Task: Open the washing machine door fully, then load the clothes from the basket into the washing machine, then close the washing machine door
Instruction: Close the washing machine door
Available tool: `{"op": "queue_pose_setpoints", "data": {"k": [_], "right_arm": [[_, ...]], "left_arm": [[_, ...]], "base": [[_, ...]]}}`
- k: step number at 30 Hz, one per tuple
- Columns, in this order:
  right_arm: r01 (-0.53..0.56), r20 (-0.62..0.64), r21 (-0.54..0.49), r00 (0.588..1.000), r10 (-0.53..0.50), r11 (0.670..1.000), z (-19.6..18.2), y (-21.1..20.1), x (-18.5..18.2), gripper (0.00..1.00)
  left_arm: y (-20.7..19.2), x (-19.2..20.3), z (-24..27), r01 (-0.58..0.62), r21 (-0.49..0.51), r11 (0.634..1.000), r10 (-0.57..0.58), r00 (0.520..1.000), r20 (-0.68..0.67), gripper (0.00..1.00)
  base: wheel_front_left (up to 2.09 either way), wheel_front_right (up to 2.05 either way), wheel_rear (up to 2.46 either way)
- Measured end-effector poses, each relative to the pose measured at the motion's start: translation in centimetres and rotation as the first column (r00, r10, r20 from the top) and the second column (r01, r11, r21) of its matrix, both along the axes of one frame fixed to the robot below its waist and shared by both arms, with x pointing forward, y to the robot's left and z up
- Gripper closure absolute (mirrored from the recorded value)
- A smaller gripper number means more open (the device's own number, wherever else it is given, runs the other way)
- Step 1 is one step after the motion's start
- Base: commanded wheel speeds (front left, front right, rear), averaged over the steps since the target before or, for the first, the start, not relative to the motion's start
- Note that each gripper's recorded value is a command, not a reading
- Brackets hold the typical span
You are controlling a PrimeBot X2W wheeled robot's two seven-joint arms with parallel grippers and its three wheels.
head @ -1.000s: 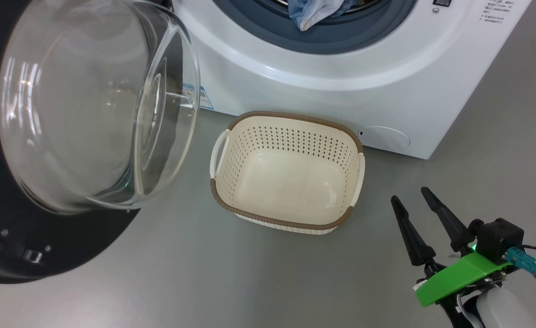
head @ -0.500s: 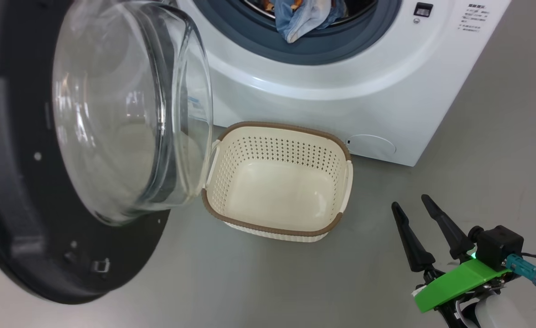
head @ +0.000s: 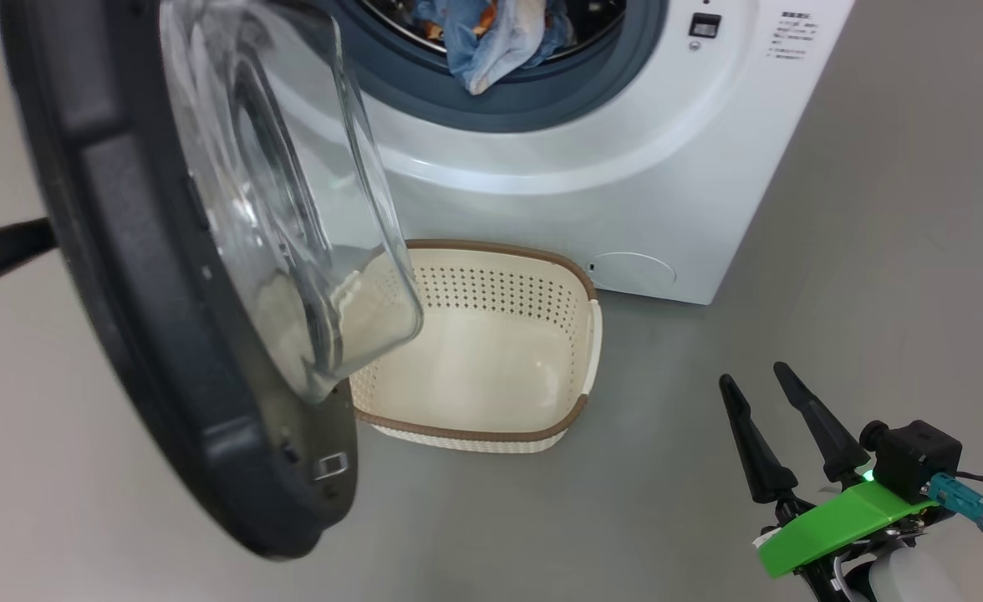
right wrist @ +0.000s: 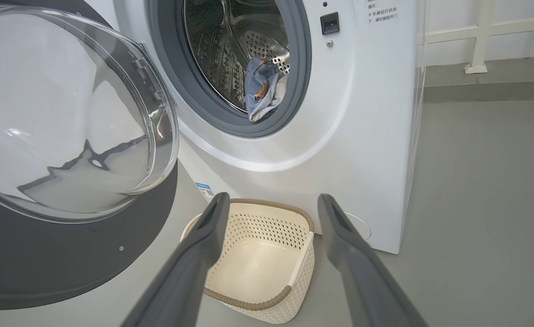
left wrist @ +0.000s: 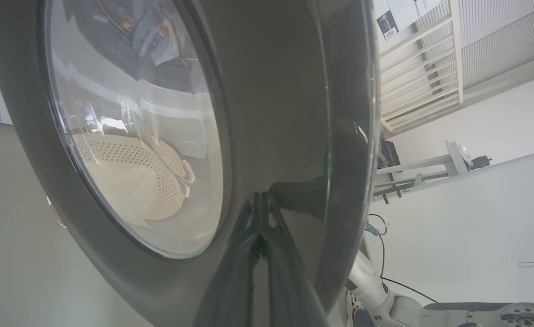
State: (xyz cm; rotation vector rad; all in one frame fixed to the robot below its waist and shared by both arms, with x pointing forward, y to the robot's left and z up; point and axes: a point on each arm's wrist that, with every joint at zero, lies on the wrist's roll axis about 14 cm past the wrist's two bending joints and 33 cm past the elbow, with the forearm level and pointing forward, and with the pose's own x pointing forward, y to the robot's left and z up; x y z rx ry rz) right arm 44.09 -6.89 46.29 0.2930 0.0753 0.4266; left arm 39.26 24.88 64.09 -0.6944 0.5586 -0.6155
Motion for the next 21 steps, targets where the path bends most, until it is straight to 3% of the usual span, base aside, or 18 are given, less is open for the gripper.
{"op": "queue_pose_setpoints", "data": {"k": [21], "right_arm": [[0.174, -0.011, -0.004, 0.985, -0.174, 0.985, -0.2, -5.9, -0.7, 0.0]], "left_arm": [[-10.0, 5.7, 1.2, 0.236, -0.083, 0.968, -0.227, 0.968, 0.106, 1.0]], "base": [[0.0, 0.0, 0.0]]}}
